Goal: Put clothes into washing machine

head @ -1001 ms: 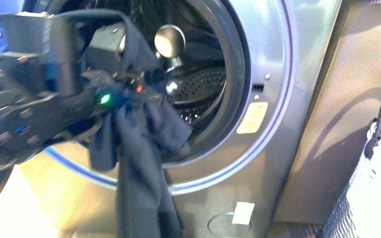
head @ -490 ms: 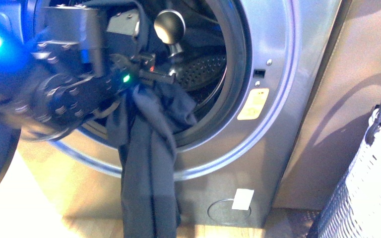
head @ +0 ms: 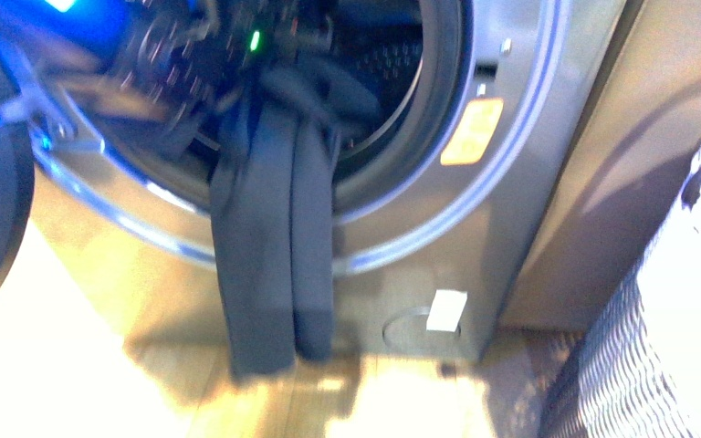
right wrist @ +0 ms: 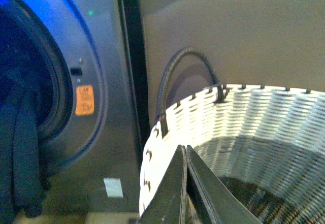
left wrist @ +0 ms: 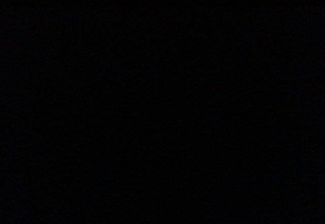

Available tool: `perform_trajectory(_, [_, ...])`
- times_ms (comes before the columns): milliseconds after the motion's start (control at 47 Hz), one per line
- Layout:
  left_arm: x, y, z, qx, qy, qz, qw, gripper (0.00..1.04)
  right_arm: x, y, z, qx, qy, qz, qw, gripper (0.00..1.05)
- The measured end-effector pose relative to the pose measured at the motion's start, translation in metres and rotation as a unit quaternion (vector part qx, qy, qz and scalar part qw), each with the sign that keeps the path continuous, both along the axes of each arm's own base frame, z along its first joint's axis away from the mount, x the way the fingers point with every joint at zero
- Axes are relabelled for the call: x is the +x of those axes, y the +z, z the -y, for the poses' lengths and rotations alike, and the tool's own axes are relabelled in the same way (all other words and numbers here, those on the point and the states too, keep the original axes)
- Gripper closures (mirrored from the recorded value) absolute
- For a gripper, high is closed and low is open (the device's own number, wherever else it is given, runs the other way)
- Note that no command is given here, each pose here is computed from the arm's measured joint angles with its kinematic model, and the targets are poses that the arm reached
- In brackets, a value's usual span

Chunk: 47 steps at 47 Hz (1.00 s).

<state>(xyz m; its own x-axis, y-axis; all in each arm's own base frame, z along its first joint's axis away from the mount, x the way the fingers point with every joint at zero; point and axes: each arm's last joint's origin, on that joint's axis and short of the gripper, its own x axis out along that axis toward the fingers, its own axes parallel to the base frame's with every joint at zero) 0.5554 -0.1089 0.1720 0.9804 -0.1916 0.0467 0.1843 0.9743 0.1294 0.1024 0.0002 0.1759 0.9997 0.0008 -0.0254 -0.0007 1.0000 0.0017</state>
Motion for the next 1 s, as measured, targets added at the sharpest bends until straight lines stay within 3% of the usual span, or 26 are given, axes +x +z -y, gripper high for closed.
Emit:
perform_trajectory(745, [0.066,-0.019,-0.015,0.024,0.057,-0.027,0.998,0.92,-0.005,-0.011,0.0,0.0,0.0,0.012,1.0,1.02])
perform_trajectory(1001, [0.065,0.013,-0.018,0.04,0.08,0.02,0.996,0.92,-0.005,-0.011,0.0,0.0,0.0,0.012,1.0,1.02])
